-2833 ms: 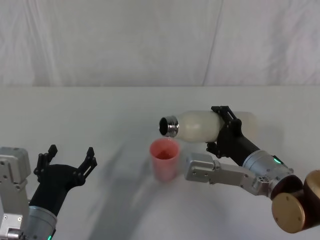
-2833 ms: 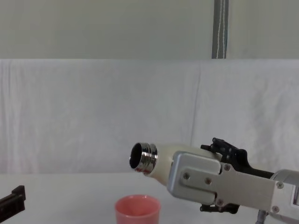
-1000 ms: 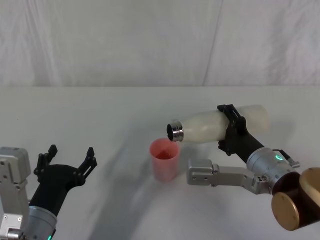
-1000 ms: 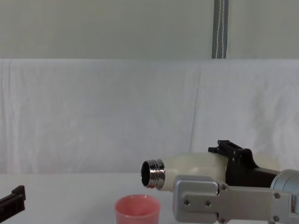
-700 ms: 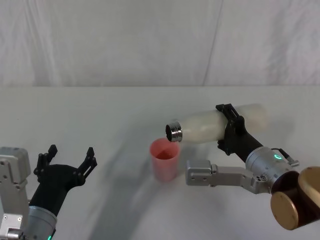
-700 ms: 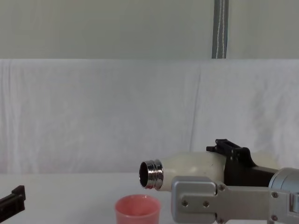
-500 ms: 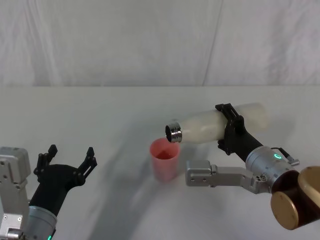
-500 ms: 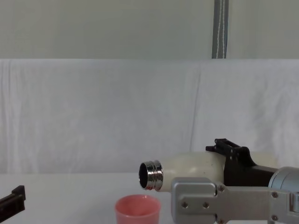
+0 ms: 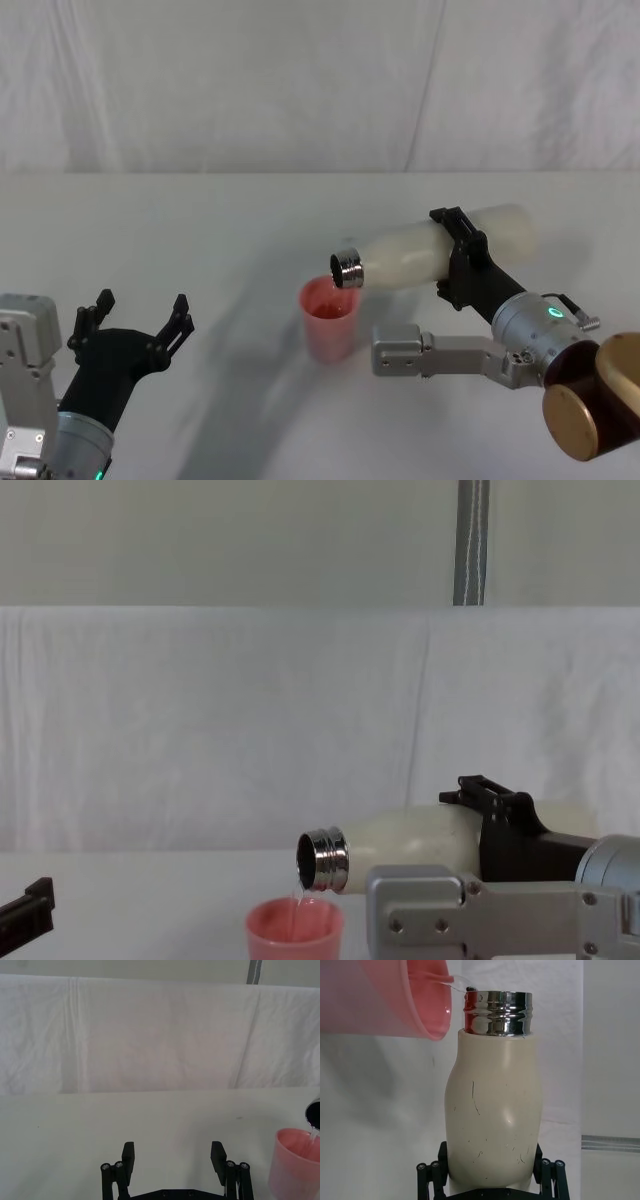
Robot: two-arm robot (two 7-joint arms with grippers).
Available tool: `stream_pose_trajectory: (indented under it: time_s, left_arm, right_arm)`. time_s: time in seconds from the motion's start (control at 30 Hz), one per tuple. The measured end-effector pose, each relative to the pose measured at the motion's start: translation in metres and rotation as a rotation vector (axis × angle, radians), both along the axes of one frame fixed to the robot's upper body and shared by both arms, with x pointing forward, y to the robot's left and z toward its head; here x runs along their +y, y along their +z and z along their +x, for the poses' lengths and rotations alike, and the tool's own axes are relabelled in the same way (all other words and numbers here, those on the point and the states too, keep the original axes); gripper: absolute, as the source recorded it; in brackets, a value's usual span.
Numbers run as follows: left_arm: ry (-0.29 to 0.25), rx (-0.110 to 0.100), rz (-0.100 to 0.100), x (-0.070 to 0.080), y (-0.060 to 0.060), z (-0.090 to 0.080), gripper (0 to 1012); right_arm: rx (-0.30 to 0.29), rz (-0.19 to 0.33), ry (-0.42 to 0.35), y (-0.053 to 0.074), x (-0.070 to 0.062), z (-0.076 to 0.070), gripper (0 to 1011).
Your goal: Grasp the thermos with one hand and pour water into the cup lid.
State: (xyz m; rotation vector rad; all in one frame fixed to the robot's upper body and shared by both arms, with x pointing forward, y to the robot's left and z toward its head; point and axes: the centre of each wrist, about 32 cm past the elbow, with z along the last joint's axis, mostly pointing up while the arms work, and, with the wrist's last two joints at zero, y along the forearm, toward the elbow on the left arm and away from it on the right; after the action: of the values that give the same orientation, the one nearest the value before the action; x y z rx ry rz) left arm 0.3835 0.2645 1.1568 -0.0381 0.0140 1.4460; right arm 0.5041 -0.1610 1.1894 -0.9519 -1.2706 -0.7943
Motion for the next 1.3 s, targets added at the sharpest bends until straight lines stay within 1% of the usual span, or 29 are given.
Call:
stream_pose_trajectory:
  time_s: [0.3,0.57,1.3]
  left_arm:
    - [0.000,0.000,0.000,0.0000,0.0000,0.0000,1001]
    - [0.000,0.000,0.000,0.0000,0.0000,0.0000,1001]
    - [0.000,0.000,0.000,0.0000,0.0000,0.0000,1001]
  right_arm:
    - [-0.005,0.002,0.000,0.0021,-0.0001,0.0002,962]
    - [-0.003,0.002,-0.008,0.0029,-0.0029,0.0004,962]
    - [-0.015,-0.018,-0.004,0.0094,-0.0039,0.0021,962]
